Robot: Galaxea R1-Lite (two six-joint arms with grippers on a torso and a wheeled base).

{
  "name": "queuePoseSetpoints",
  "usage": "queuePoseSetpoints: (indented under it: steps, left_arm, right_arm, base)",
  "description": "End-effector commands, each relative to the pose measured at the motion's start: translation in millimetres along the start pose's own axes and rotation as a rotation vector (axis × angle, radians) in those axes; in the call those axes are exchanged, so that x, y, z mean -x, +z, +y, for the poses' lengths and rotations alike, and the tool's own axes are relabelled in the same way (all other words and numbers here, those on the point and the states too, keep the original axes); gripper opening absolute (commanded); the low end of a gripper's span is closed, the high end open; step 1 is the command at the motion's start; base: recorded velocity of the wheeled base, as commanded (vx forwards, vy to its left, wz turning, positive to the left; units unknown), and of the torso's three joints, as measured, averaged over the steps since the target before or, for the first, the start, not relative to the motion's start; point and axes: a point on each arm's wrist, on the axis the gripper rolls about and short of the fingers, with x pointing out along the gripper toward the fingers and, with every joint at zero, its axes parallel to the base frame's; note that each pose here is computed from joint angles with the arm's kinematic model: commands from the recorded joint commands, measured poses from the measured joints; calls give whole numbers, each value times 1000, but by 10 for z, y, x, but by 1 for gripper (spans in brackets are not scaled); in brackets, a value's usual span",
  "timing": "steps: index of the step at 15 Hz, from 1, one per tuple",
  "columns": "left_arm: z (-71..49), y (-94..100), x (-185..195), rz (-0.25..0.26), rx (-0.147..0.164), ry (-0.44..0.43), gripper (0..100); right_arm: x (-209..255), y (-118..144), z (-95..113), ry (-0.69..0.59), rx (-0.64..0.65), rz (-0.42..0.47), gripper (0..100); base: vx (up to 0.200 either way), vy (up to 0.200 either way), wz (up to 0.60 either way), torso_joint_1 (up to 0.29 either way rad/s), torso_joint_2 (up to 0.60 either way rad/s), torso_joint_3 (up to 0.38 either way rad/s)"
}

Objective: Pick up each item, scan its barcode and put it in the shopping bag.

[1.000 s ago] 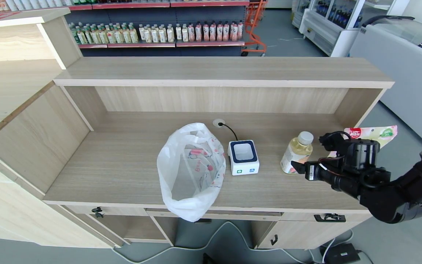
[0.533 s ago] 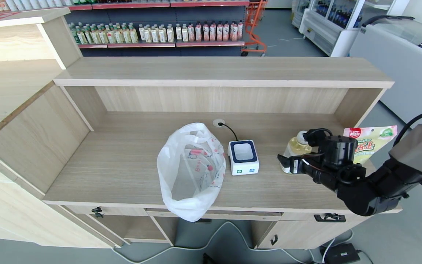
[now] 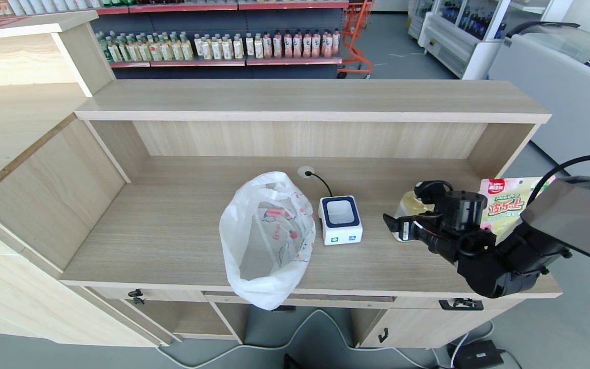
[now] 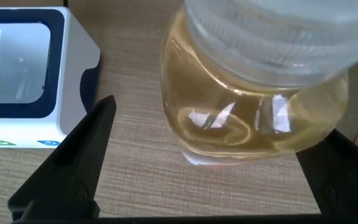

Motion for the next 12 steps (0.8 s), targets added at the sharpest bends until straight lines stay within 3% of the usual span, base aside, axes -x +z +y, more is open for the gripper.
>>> queuePoseSetpoints:
  steps: [1, 12]
  left_arm:
    - [0, -1, 0, 0, 0, 0, 100]
    - [0, -1, 0, 0, 0, 0, 100]
  right_arm:
    - [-69, 4, -14, -8, 14, -11, 100]
    - [-325, -141, -12, -11, 37, -60, 100]
  base:
    - [0, 0, 0, 0, 0, 0]
    - [0, 0, 0, 0, 0, 0]
